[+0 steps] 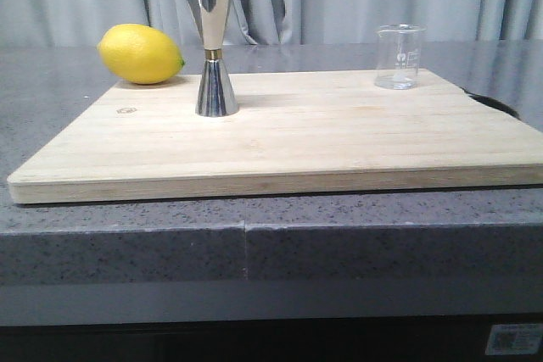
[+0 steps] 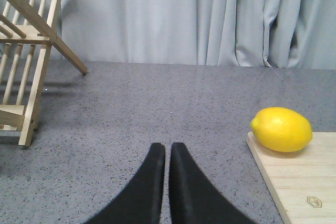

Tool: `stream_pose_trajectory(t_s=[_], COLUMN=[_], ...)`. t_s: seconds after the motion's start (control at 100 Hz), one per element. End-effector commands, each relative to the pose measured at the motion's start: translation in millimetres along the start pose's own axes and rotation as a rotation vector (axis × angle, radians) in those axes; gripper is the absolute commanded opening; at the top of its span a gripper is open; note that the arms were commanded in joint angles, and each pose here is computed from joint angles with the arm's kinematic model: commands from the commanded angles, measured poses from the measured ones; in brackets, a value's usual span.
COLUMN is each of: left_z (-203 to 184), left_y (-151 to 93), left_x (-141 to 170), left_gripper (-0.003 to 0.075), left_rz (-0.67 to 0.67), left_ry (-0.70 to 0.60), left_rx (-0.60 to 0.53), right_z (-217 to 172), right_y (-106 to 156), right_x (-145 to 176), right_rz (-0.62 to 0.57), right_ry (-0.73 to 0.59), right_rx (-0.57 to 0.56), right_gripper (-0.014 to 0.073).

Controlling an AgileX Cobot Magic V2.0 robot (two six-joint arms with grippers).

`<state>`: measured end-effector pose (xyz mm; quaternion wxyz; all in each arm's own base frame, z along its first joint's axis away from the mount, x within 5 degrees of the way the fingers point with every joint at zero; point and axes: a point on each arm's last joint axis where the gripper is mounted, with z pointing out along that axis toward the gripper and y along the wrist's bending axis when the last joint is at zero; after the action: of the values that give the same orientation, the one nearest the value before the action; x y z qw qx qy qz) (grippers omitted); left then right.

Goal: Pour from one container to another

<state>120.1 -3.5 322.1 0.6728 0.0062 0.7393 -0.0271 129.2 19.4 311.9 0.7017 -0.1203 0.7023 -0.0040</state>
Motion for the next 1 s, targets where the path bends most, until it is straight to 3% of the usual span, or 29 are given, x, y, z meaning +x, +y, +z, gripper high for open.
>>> stream_pose_trajectory(t_s=[0.0, 0.16, 0.28, 0.44, 0.58, 0.77, 0.99], left_z=[-2, -2, -3, -12, -22, -33, -45], left_y=[3, 5, 5, 2, -1, 0, 1], left_x=[-14, -17, -16, -9, 18, 71, 105], left_gripper=[-0.0008, -0.0008, -0.0008, -0.0008, -0.0009, -0.0009, -0.001], left_rz=[-0.01, -0.014, 0.14, 0.086, 0.068, 0.028, 0.0], left_ry=[-0.088, -0.125, -0.118, -0.219, -0.301, -0.27, -0.291], left_rx=[-0.033, -0.059, -0.068, -0.049, -0.008, 0.001, 0.004], right_z=[0, 0, 0, 0, 0, 0, 0], right_y=[1, 1, 1, 1, 1, 1, 1], right_x=[-15, -15, -15, -15, -15, -15, -15], right_rz=[-0.006, -0.006, -0.006, -0.006, -0.006, -0.006, -0.006], right_ry=[-0.09, -0.09, -0.09, -0.089, -0.089, -0.089, -0.089], right_rx=[-0.02, -0.02, -0.02, -0.02, -0.02, -0.02, -0.02], right_gripper=[-0.0046, -0.0046, -0.0046, -0.0046, -0.0046, -0.0046, -0.0046])
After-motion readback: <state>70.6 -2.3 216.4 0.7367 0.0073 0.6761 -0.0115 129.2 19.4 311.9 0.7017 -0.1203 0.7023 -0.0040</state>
